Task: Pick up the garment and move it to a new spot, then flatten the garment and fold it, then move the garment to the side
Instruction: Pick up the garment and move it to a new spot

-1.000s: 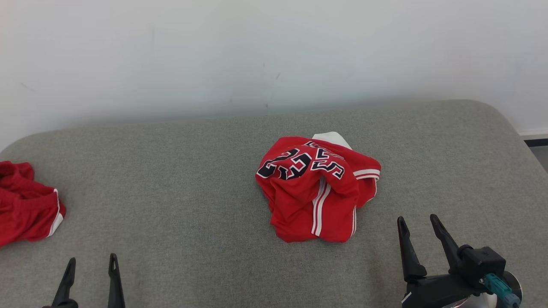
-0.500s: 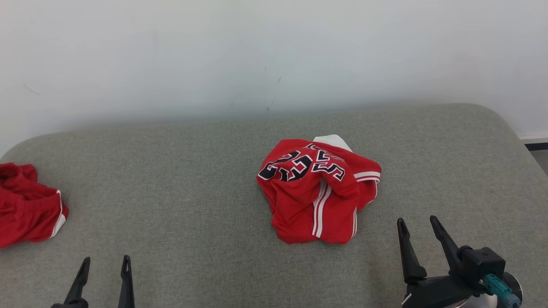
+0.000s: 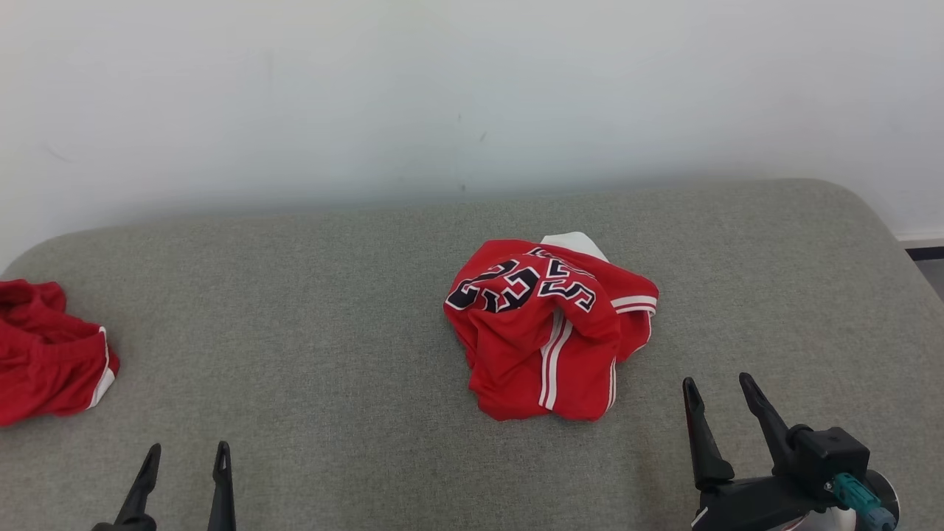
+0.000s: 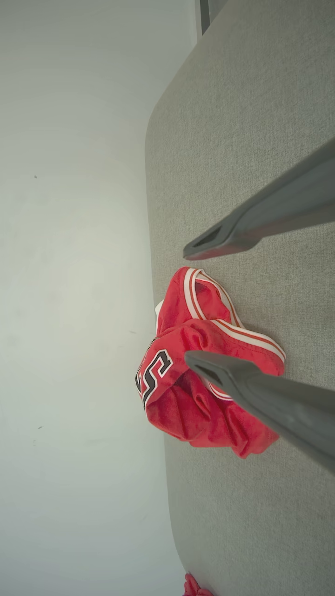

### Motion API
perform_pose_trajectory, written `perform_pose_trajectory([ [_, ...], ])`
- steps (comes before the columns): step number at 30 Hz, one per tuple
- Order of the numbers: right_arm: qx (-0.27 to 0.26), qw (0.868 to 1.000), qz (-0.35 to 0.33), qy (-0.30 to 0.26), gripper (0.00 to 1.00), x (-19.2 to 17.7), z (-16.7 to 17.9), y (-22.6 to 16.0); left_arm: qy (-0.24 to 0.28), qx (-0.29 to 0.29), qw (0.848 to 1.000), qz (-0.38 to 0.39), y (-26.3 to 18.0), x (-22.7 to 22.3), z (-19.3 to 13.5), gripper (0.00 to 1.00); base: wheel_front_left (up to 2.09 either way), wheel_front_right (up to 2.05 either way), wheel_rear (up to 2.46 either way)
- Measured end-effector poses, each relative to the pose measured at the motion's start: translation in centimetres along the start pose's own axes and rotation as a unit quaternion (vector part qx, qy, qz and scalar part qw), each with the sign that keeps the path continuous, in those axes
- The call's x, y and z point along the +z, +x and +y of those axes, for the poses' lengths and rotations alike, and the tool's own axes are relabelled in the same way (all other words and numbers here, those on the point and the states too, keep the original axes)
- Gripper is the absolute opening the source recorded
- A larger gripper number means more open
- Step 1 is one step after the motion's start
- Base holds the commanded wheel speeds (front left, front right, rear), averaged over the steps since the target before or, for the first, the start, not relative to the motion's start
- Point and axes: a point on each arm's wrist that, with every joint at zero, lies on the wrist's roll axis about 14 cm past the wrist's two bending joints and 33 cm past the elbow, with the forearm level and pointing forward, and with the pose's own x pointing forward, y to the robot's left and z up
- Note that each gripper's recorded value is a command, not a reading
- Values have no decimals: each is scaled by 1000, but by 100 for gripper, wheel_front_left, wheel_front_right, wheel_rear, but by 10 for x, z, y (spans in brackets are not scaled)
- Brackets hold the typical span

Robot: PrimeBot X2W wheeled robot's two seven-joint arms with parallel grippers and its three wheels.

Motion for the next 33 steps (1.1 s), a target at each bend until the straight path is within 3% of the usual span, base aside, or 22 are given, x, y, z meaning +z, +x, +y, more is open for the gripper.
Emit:
perform_pose_trajectory([
  [33,-1,1000,18,-6,100,-7,-1,-1,-8,4,1000,1,4,-2,1,100,0,0,0],
])
